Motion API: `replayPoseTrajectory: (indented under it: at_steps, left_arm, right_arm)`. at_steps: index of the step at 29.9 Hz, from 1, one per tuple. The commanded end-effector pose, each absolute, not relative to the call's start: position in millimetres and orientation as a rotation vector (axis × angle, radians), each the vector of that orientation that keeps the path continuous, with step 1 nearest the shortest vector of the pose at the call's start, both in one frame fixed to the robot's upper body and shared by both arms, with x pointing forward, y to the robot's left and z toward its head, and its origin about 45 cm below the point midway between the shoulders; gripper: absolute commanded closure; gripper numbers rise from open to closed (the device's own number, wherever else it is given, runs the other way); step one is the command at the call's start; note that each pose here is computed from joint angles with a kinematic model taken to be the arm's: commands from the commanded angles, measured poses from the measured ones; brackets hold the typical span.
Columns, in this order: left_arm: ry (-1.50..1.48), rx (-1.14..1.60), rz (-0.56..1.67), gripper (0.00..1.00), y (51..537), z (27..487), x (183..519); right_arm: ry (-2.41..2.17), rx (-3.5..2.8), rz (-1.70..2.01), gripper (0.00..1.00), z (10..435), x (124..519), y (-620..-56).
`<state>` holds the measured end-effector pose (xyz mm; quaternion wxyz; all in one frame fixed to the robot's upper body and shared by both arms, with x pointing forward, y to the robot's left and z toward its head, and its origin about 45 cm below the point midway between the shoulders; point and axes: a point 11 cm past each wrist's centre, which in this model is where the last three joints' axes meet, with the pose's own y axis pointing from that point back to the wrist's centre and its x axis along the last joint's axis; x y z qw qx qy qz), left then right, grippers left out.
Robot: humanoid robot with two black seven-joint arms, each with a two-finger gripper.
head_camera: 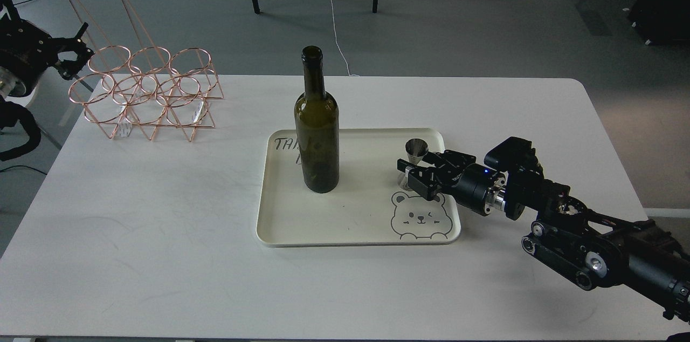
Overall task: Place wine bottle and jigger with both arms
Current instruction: 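Lower the right gripper onto the metal jigger and close it, then lift the jigger with the right gripper and carry it off the tray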
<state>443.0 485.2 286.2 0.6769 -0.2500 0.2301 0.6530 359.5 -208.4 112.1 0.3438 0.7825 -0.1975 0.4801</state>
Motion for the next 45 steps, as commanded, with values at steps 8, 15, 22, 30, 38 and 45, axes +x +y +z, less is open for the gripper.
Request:
replayPoseTrajectory:
  at_steps: [8, 15, 22, 30, 38, 45]
  left_arm:
    - [0.511, -0.557, 1.474, 0.01, 488, 287, 442]
    - [0.509, -0.555, 1.487, 0.01, 493, 287, 441]
    - [0.502, -0.559, 1.492, 0.01, 496, 289, 440]
    - [0.49, -0.554, 1.49, 0.01, 499, 296, 439]
    - [0.48, -0.517, 1.487, 0.01, 498, 295, 438]
    - [0.481, -0.508, 1.48, 0.01, 496, 294, 439]
  right_arm:
    - [-0.47, 2.03, 1.263, 0.99, 105, 352, -205]
    - [-0.499, 2.029, 1.312, 0.99, 113, 353, -202]
    - [-0.574, 1.929, 1.43, 0.99, 155, 373, -235]
    - [-0.711, 1.69, 1.472, 0.99, 188, 380, -326]
    - [-0.8, 1.51, 1.287, 0.99, 154, 354, -412]
    - [-0.782, 1.553, 1.131, 0.95, 112, 312, -429]
